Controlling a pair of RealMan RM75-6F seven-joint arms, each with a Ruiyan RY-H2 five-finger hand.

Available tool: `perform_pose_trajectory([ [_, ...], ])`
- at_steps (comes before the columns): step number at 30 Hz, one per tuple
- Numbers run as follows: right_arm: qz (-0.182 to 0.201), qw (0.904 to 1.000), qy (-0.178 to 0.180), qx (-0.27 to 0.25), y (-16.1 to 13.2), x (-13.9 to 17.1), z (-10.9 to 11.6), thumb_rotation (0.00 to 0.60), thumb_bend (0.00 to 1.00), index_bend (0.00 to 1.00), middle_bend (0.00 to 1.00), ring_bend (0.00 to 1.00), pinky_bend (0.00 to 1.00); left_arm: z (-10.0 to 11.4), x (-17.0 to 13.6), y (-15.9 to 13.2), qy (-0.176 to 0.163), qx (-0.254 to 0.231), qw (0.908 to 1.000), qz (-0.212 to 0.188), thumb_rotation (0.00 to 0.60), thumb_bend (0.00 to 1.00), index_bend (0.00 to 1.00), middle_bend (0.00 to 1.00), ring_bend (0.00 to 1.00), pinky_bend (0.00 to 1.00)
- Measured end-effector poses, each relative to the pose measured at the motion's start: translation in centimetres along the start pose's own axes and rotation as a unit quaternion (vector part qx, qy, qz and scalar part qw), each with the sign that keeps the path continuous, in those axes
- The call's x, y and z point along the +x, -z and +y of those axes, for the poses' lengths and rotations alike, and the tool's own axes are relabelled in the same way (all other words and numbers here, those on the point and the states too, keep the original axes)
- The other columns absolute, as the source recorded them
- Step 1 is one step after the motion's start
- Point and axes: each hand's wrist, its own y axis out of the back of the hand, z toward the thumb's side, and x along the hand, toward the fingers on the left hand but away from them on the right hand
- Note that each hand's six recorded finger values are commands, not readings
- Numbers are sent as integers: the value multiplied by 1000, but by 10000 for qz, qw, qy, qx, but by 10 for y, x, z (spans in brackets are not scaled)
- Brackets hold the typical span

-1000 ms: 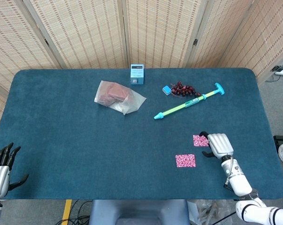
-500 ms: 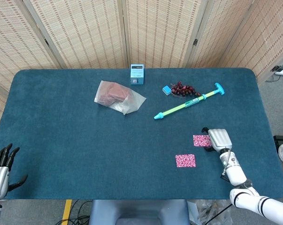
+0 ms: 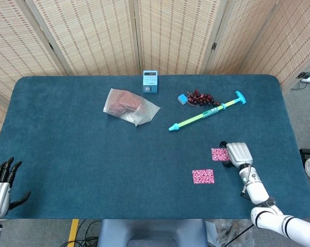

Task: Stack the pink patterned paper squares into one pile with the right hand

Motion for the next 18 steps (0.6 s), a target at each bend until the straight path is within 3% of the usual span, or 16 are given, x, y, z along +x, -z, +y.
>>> perform_pose_trajectory([
  [18, -108, 9997, -182, 81, 1, -6, -2, 600, 292, 300, 1000, 1000, 1000, -1, -2, 3, 24, -5, 10000, 35, 600, 257, 129, 46, 42, 106],
])
